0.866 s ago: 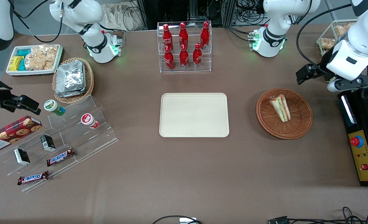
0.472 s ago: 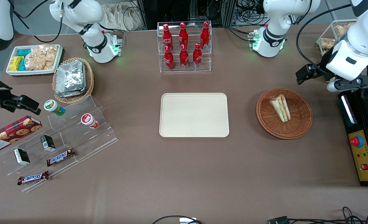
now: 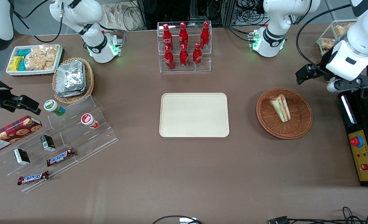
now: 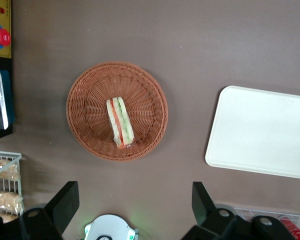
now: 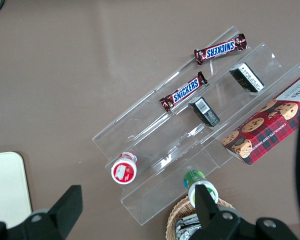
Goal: Place sandwich from basket to tray
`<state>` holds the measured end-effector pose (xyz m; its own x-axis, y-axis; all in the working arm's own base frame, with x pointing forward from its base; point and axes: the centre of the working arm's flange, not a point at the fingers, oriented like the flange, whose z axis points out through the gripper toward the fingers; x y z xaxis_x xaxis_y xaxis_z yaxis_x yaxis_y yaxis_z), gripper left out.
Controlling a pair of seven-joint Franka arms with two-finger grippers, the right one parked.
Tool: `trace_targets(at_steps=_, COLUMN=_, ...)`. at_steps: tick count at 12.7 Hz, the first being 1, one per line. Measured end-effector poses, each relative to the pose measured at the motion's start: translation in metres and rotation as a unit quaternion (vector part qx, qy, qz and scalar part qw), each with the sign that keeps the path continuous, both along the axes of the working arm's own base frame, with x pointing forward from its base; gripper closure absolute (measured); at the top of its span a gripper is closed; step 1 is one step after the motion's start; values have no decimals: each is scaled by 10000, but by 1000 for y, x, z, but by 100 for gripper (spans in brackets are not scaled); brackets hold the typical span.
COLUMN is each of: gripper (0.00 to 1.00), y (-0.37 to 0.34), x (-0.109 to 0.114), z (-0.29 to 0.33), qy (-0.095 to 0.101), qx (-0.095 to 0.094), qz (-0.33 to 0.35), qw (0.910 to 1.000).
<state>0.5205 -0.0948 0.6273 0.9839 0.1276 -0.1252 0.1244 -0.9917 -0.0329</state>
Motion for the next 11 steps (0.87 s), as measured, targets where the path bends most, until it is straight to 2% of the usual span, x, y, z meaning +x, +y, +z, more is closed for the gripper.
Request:
trace_targets(at_steps=4, gripper=0, y=4, x=-10, z=-23, qy=440, qx=120, qz=78, qw=9989)
trace_targets(at_steps=6, gripper=0, y=4, x=-22, z=-45, qy=533, qx=198, qz=290, qw=9980)
trace_targets(at_steps=11, gripper=0, y=15, x=-79, z=-108, qy=137, qx=264, qz=488, qw=9984)
